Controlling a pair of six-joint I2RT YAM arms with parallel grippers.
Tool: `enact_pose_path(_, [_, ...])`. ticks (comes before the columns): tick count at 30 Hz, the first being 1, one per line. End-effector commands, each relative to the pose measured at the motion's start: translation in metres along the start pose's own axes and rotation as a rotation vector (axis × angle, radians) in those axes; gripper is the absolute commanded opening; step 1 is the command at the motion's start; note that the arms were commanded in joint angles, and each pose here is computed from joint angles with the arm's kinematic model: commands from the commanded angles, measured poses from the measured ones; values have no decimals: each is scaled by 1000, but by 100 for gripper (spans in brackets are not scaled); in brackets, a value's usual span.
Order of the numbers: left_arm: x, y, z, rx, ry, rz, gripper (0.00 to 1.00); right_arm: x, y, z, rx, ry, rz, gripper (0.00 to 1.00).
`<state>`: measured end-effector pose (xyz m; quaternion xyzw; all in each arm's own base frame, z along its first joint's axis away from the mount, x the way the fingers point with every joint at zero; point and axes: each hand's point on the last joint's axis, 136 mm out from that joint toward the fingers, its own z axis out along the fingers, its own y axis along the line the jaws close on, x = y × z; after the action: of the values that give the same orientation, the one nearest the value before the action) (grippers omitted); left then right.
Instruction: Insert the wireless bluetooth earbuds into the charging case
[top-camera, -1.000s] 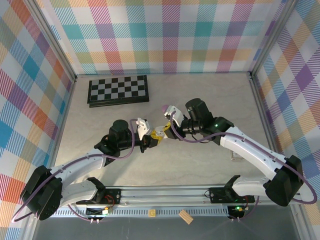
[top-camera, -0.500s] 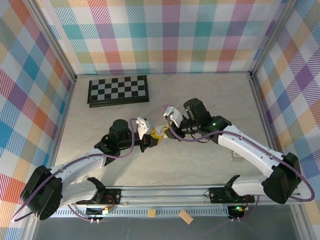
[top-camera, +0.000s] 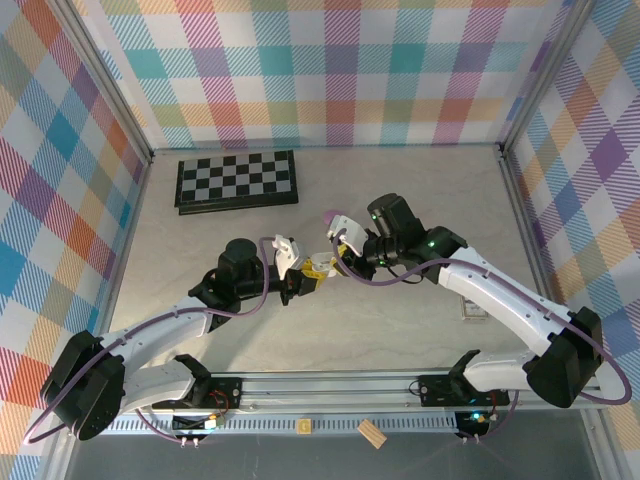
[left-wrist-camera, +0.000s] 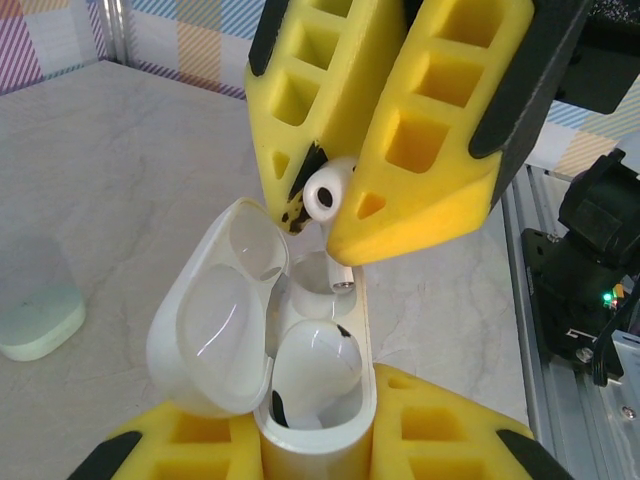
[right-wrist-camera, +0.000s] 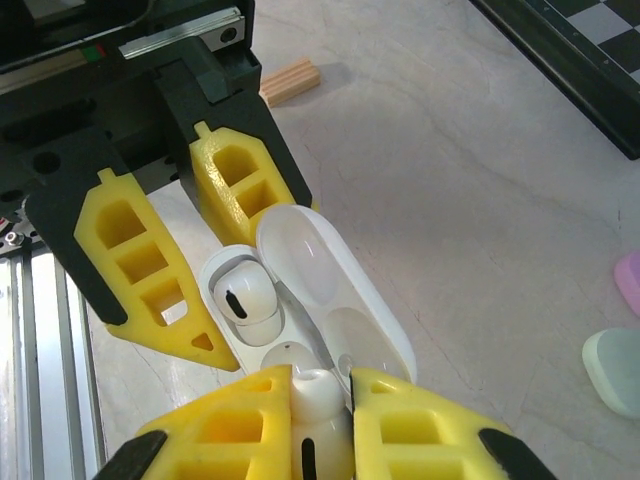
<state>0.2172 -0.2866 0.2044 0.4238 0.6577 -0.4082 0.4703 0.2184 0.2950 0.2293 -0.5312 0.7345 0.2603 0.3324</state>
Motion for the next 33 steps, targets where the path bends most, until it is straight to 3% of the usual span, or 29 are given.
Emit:
enact_pose_path(1, [-26,-4,-5,20,-71,69,11,-4,5,-4,-21,16,-50,15])
enact_pose_path(24, [-23,-3,-5,35,-72,67,11,4,1,2,26,174,-206,15])
enact_pose_path(33, [-26,-4,-7,41,-84,73,11,-1,17,6,-56,174,-221,23])
